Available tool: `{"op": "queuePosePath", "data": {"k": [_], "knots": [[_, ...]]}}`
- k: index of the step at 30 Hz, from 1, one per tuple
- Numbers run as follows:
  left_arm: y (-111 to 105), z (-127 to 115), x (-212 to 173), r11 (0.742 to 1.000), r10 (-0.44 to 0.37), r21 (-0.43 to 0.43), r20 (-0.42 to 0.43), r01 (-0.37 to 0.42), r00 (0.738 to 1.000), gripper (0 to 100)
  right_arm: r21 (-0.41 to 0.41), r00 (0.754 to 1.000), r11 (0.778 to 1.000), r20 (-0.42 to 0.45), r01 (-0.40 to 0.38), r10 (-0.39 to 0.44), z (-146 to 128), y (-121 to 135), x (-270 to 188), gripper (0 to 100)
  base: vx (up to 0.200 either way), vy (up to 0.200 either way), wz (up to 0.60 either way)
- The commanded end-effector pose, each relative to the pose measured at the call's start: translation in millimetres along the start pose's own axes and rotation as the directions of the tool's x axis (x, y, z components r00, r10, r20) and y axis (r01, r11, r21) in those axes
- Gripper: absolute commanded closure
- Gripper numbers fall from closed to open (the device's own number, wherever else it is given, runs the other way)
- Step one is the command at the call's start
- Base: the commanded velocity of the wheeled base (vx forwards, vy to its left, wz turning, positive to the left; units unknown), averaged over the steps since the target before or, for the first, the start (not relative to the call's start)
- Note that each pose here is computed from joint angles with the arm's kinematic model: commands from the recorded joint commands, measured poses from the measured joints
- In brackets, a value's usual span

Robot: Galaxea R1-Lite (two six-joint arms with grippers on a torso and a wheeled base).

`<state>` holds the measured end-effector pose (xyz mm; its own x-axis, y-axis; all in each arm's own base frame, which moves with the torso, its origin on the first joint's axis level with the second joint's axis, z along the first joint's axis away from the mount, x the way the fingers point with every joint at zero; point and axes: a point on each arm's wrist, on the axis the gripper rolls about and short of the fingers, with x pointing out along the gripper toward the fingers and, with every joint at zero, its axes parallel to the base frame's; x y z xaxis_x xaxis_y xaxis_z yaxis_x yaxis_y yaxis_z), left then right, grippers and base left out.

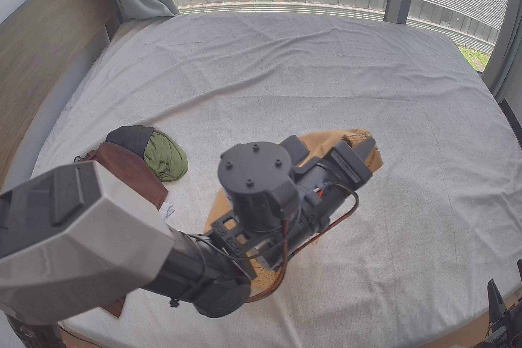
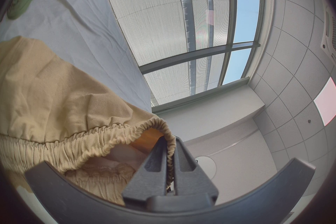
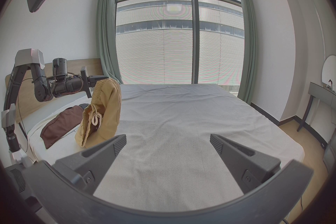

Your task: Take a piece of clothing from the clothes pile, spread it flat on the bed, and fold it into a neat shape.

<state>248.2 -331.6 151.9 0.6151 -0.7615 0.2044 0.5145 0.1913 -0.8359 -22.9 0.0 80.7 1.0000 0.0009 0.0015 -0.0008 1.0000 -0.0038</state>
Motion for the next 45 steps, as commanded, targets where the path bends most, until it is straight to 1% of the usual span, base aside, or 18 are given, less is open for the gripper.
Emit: {"op": "queuePosePath", "data": {"k": [1,8,15,16,19,23,27,28,29,30,31,32,33,35,37,38,41,45], "knots": [[9,-25,12,1.0,-0.005,-0.011,-0.044,0.004,0.999,100,0.001,1.0,1.0,-0.001,-0.001,0.001,-5,0,0,0,0.0,0.0,0.0],[-16,-34,20,0.994,-0.08,-0.074,-0.053,0.076,0.995,100,0.001,1.0,1.0,-0.001,-0.001,0.001,-5,0,0,0,0.0,0.0,0.0],[-73,-35,19,0.964,-0.238,-0.142,-0.066,0.226,0.969,100,0.001,1.0,1.0,-0.001,-0.001,0.001,-5,0,0,0,0.0,0.0,0.0],[-89,-33,18,0.955,-0.262,-0.16,-0.068,0.249,0.963,100,0.001,1.0,1.0,-0.001,-0.001,0.001,-5,0,0,0,0.0,0.0,0.0],[-112,-25,15,0.944,-0.287,-0.187,-0.065,0.271,0.956,100,-0.001,1.0,1.0,-0.001,-0.001,0.001,-5,0,0,0,0.0,0.0,0.0],[-150,-4,7,0.913,-0.34,-0.25,-0.026,0.323,0.94,100,-0.001,1.0,1.0,-0.001,-0.001,0.001,-5,0,0,0,0.0,0.0,0.0],[-155,6,3,0.915,-0.325,-0.261,-0.024,0.308,0.945,100,-0.001,1.0,1.0,-0.001,-0.001,0.001,-5,0,0,0,0.0,0.0,0.0],[-146,11,1,0.929,-0.287,-0.249,-0.019,0.274,0.958,100,0.001,1.0,1.0,-0.001,-0.001,0.001,-5,0,0,0,0.0,0.0,0.0],[-146,11,1,0.929,-0.287,-0.249,-0.019,0.274,0.958,100,0.001,1.0,1.0,-0.001,-0.001,0.001,-5,0,0,0,0.0,0.0,0.0],[-123,16,-1,0.951,-0.223,-0.223,-0.018,0.214,0.975,100,-0.001,1.0,1.0,-0.001,-0.001,0.001,-5,0,0,0,0.0,0.0,0.0],[-120,16,-1,0.954,-0.212,-0.22,-0.02,0.203,0.977,100,0.001,1.0,1.0,-0.001,-0.001,0.001,-5,0,0,0,0.0,0.0,0.0],[-103,18,-4,0.968,-0.167,-0.195,-0.022,0.159,0.986,100,0.001,1.0,1.0,-0.001,-0.001,0.001,-5,0,0,0,0.0,0.0,0.0],[-103,18,-4,0.968,-0.167,-0.195,-0.022,0.159,0.986,100,0.001,1.0,1.0,-0.001,-0.001,0.001,-5,0,0,0,0.0,0.0,0.0],[-64,28,-12,0.99,-0.085,-0.109,-0.004,0.084,0.996,100,-0.001,1.0,1.0,-0.001,-0.001,0.001,-5,0,0,0,0.0,0.0,0.0],[-47,34,-17,0.995,-0.063,-0.072,0.005,0.063,0.998,100,0.001,1.0,1.0,-0.001,-0.001,0.001,-5,0,0,0,0.0,0.0,0.0],[-26,40,-21,0.999,-0.031,-0.034,0.01,0.032,0.999,100,-0.001,1.0,1.0,-0.001,-0.001,0.001,-5,0,0,0,0.0,0.0,0.0],[5,52,-31,0.999,0.005,0.034,0.029,-0.006,1.0,100,-0.001,1.0,1.0,-0.001,-0.001,0.001,-5,0,0,0,0.0,0.0,0.0],[30,57,-46,0.997,0.032,0.062,0.049,-0.035,0.998,100,-0.001,1.0,1.0,-0.001,-0.001,0.001,-5,0,0,0,0.0,0.0,0.0]]}}
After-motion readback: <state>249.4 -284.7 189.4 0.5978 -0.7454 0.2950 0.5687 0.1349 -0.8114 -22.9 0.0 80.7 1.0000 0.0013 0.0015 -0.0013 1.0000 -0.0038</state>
